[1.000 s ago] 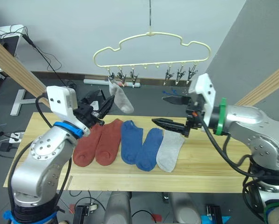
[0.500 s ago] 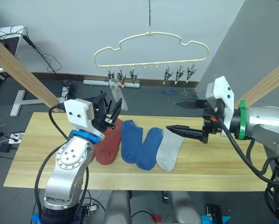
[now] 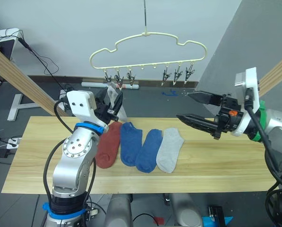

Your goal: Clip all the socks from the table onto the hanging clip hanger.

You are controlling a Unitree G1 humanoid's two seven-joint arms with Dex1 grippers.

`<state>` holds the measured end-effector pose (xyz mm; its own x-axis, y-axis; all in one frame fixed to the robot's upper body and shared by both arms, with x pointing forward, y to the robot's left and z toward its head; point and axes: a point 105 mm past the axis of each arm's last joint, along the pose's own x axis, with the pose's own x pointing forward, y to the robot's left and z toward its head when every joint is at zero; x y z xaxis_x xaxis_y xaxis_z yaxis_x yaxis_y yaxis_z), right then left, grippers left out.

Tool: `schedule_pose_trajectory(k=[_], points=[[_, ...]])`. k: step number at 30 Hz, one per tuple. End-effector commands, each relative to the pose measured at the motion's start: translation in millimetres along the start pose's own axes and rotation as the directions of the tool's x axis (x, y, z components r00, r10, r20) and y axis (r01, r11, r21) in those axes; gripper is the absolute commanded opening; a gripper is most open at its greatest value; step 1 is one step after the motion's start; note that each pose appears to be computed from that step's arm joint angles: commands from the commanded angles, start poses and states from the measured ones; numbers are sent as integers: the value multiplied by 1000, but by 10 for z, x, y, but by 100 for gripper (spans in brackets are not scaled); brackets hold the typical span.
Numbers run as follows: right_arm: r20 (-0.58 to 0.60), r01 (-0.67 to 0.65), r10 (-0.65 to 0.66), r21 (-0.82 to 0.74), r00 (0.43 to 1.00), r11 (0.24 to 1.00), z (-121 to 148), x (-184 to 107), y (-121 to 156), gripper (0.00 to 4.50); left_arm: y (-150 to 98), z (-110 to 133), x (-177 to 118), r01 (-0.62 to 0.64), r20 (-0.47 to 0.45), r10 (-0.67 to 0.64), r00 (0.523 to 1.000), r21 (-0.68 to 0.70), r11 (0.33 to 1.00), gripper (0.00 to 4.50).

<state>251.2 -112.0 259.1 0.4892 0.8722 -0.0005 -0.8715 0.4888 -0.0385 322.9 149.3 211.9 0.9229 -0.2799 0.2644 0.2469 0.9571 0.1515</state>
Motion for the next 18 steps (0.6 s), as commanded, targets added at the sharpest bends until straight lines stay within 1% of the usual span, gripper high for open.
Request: schedule_pose_trajectory(k=[1,5,10,18], points=[[45,-6,6,-3,999,1000,56,-59,45,449,-15,90,15,18,31,-18,999,4,1000,256],[23,-55,55,12,998,998,-7,-83,155,449,-33,74,20,33,23,-33,999,2,999,256],[16,-85,85,10,996,996,8,-77,208,449,-69,57,37,50,16,-49,999,-15,999,256],[13,-83,83,-1,996,997,16,-67,220,449,-63,87,152,54,24,-53,998,-14,998,256]])
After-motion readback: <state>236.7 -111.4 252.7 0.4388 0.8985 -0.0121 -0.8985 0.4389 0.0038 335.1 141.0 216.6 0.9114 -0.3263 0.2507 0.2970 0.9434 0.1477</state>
